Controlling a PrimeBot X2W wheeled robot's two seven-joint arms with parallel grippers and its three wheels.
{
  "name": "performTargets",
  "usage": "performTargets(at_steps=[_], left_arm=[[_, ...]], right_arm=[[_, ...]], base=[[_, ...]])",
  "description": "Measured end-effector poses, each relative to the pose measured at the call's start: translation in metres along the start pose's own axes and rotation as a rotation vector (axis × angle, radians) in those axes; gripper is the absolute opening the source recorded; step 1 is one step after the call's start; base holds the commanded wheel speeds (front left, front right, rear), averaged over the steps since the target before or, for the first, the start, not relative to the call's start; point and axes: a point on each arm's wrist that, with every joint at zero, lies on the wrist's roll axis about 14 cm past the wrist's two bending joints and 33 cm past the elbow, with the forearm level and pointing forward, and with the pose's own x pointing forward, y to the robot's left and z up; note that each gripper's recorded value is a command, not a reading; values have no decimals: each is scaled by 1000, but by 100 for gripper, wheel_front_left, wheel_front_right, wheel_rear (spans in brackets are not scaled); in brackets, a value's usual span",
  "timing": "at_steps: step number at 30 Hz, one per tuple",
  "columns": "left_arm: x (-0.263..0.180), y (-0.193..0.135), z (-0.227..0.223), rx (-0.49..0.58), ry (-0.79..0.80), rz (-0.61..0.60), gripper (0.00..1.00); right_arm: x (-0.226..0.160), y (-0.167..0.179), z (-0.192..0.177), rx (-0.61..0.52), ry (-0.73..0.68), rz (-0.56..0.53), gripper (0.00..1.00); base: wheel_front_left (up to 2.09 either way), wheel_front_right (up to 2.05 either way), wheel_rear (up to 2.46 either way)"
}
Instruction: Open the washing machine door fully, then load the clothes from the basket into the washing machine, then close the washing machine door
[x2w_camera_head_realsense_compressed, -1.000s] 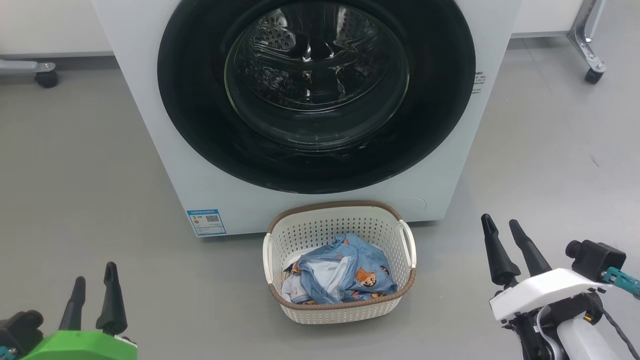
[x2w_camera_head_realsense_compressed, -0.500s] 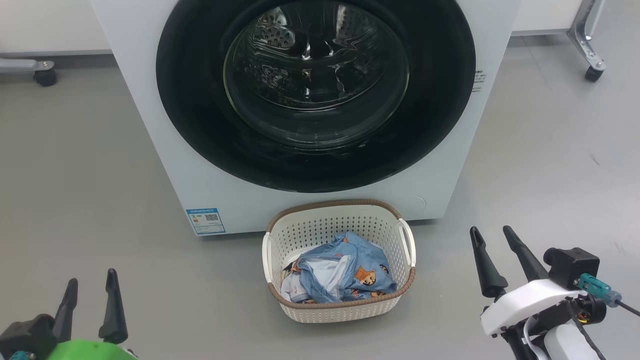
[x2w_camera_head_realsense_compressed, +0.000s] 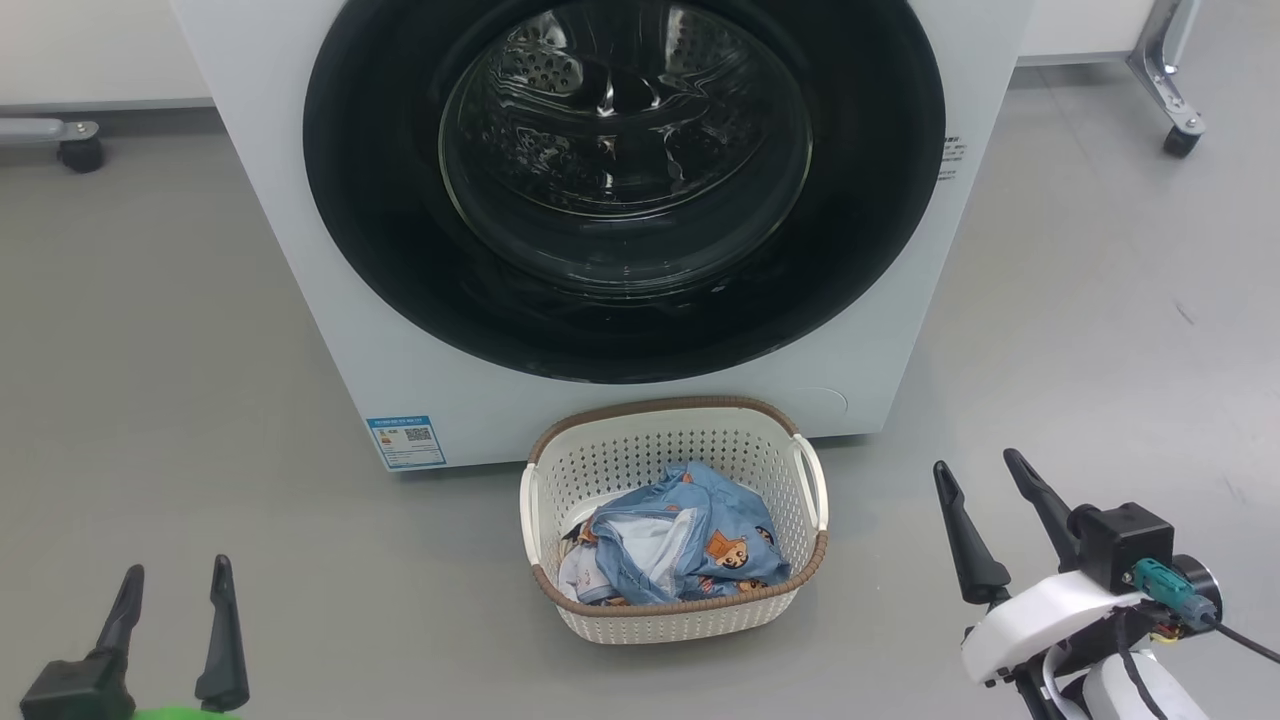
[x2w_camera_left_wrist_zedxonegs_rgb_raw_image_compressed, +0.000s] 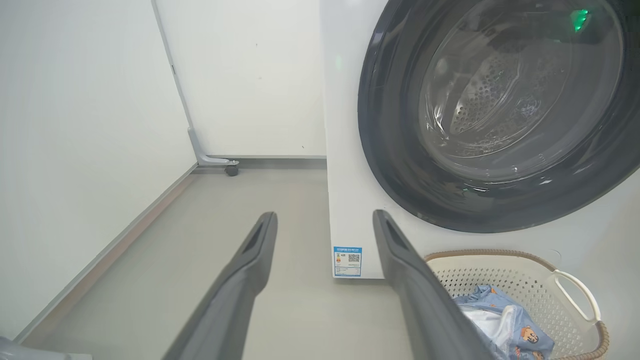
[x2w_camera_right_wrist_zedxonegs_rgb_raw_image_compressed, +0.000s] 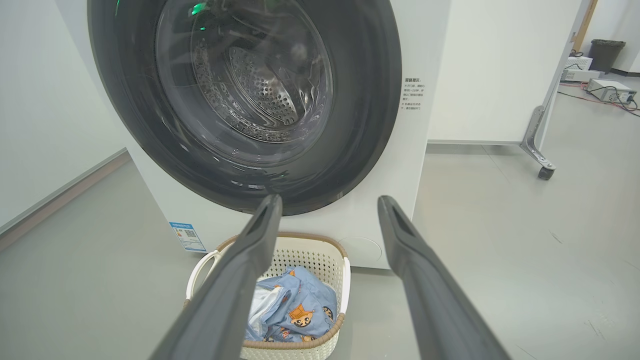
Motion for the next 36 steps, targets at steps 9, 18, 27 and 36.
performTargets(at_steps=[9, 18, 27, 36], left_arm=[[-1, 3, 0, 120, -8, -11, 100], [-1, 7, -2, 136, 0, -7, 100], [-1, 7, -5, 121, 9, -3, 100], [-1, 7, -5, 127, 7, -4, 100]], right_arm=[[-2, -15, 2, -66, -17, -72, 100], [-4, -29, 3, -79, -21, -118, 100], [-6, -37, 2, -93, -15, -138, 100], [-6, -35, 1, -90, -15, -133, 100]], base=[[0, 0, 0], [0, 0, 0], [0, 0, 0], [2, 2, -5]])
